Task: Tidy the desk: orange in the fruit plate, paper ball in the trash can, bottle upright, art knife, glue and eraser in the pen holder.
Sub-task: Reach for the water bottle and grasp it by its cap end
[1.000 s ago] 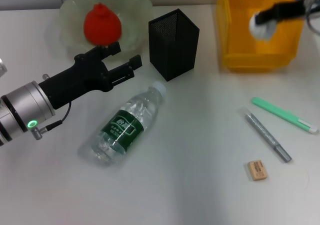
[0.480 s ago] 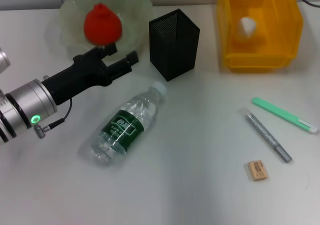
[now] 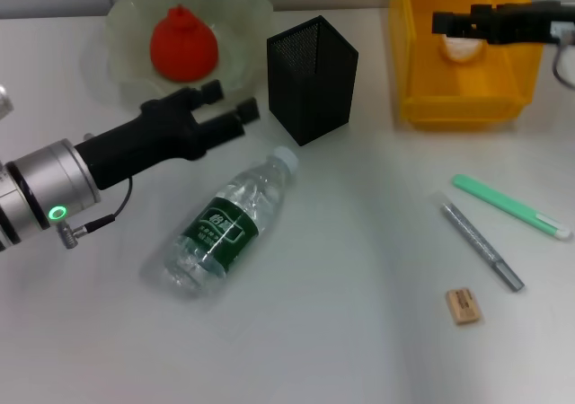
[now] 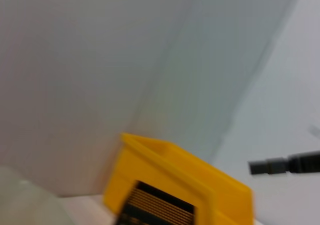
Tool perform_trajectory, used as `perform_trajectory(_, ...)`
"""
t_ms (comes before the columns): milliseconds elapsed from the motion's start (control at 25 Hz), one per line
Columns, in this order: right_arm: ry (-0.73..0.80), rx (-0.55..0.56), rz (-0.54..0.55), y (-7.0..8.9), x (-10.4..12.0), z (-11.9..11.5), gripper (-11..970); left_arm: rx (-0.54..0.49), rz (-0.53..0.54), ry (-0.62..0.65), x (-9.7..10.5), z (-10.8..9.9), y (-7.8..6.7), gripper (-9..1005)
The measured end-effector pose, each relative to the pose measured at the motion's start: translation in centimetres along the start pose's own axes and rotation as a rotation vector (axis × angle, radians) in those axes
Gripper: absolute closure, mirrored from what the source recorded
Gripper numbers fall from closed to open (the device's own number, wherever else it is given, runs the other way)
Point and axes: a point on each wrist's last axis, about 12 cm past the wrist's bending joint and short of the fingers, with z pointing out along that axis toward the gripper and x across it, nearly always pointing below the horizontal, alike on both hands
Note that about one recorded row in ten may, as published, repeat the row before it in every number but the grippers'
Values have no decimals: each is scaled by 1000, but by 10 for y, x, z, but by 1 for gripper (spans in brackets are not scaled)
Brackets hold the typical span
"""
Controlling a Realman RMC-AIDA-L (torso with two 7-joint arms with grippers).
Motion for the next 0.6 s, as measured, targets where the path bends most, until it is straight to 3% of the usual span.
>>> perform_trajectory(240, -214, -171, -33, -8, 56, -21, 237, 63, 33, 116, -6, 11, -3, 211)
perform_trajectory(600, -346, -149, -59, -23, 99, -45, 239, 69, 58, 337, -16, 48, -6, 211)
